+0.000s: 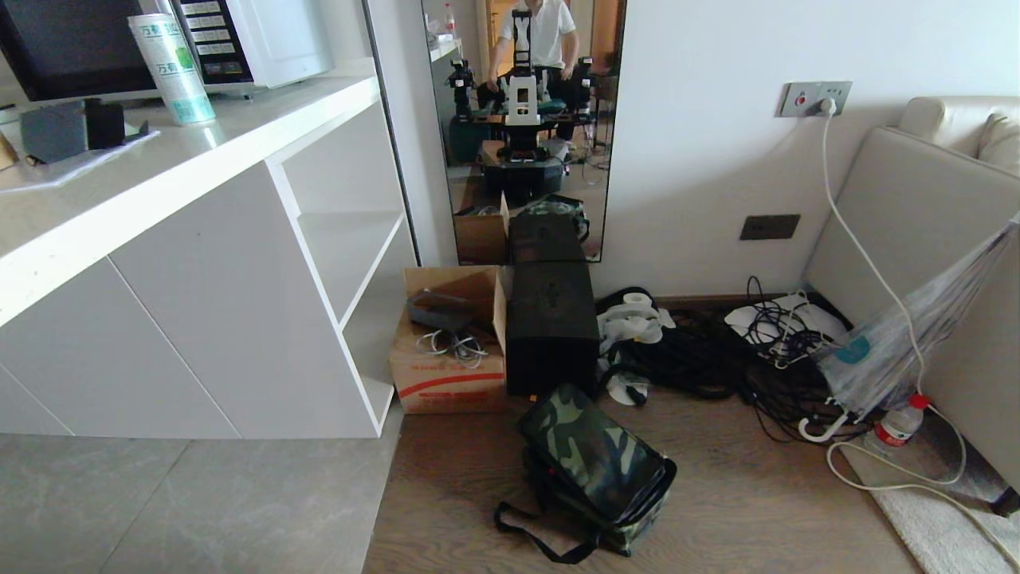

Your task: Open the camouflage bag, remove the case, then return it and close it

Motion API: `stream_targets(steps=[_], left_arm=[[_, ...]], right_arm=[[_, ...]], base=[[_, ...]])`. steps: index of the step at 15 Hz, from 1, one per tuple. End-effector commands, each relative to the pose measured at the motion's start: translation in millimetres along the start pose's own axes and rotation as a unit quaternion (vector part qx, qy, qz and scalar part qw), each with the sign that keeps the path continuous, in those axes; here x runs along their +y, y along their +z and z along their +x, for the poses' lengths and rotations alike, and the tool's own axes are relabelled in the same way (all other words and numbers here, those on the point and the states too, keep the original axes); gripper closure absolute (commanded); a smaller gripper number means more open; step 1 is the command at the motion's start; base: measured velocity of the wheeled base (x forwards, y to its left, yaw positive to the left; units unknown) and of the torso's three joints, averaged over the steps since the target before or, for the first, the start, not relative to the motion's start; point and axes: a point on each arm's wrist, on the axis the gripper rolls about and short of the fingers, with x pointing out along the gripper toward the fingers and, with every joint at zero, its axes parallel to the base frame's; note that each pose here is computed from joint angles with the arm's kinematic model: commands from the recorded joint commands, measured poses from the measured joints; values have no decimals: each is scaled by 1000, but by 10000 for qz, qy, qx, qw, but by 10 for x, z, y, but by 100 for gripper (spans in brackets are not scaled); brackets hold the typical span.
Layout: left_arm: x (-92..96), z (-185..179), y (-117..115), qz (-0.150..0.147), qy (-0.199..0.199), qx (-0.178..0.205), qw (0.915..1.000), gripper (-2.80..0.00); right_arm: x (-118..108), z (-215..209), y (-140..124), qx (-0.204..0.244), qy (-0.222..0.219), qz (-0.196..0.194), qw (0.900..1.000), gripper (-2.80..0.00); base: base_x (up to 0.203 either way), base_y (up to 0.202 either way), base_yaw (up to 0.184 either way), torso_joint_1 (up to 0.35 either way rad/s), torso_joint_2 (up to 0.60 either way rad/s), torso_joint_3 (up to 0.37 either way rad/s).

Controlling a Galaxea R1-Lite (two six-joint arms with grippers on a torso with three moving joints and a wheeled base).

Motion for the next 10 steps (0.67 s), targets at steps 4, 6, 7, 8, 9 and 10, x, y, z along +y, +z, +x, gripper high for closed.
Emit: stream_targets(steps=[4, 6, 7, 8, 9, 10], left_arm=[[1, 6, -25, -2, 9, 42, 10000, 0], [1, 6, -25, -1, 9, 42, 10000, 0], [1, 6, -25, 6, 2, 42, 10000, 0], [1, 6, -25, 6, 2, 42, 10000, 0], [1, 6, -25, 6, 2, 42, 10000, 0], [1, 6, -25, 6, 9, 42, 10000, 0]], right_arm=[[0, 2, 2, 8, 3, -1, 10000, 0], [0, 2, 2, 8, 3, -1, 10000, 0], [0, 2, 0, 16, 3, -8, 10000, 0], [0, 2, 0, 16, 3, -4, 10000, 0], [0, 2, 0, 16, 3, 0, 10000, 0], [1, 3, 2, -4, 16, -58, 10000, 0]], base=[[0, 0, 0, 0, 1, 204], [0, 0, 0, 1, 3, 204], [0, 0, 0, 2, 2, 154], [0, 0, 0, 2, -2, 86], [0, 0, 0, 2, 2, 53], [0, 0, 0, 5, 2, 27]])
